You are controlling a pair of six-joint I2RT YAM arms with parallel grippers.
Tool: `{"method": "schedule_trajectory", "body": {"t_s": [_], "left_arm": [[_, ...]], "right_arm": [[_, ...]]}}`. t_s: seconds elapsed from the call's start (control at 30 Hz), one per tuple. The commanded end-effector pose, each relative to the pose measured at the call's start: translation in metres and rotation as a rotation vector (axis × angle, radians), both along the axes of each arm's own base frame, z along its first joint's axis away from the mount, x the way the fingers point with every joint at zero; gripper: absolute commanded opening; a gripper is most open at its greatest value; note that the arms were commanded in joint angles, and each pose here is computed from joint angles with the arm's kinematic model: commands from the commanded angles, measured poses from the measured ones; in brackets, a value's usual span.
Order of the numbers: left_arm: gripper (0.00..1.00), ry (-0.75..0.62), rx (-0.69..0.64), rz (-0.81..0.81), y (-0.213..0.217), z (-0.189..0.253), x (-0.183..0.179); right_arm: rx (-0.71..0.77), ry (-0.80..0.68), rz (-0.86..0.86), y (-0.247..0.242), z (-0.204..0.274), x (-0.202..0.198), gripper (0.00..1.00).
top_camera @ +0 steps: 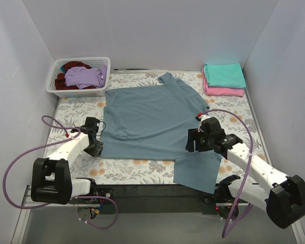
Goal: Fold and stack the t-shirts
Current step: Flatten the tshirt out
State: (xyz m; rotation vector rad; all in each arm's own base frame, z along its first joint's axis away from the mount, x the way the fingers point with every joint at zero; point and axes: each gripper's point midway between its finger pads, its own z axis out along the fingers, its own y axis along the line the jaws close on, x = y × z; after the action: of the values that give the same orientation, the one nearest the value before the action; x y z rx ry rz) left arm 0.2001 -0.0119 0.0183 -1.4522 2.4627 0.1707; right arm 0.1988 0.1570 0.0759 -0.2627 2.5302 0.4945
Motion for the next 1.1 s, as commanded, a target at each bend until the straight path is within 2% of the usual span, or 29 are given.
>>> {"method": "schedule_trajectory", "body": {"t_s": [0.0,0.33,0.63,0.77,0.87,1.07], "left_arm": [[0.0,-0.097,0.089,-0.013,0.015,0.022,0.019],[0.0,-0.204,0.161,-0.129,0.023,0.039,0.047],[0.0,-0.243,0.124,-0.206,0.012,0.04,0.072],[0.0,-0.247,0.122,-0.224,0.012,0.04,0.074],[0.0,-0.264,0.128,-0.227,0.013,0.045,0.074],[0.0,-0.319,0.119,-0.232,0.011,0.056,0.076]], "right_arm": [[-0.029,0.048,-0.113,-0.028,-0.008,0.001,0.74],[-0.049,0.148,-0.335,-0.084,-0.03,0.005,0.71],[-0.182,0.183,-0.387,-0.111,-0.045,0.03,0.7],[-0.211,0.17,-0.422,-0.116,-0.025,0.048,0.7],[-0.231,0.152,-0.465,-0.123,-0.008,0.045,0.71],[-0.195,0.278,-0.522,-0.123,-0.012,-0.011,0.69]]}}
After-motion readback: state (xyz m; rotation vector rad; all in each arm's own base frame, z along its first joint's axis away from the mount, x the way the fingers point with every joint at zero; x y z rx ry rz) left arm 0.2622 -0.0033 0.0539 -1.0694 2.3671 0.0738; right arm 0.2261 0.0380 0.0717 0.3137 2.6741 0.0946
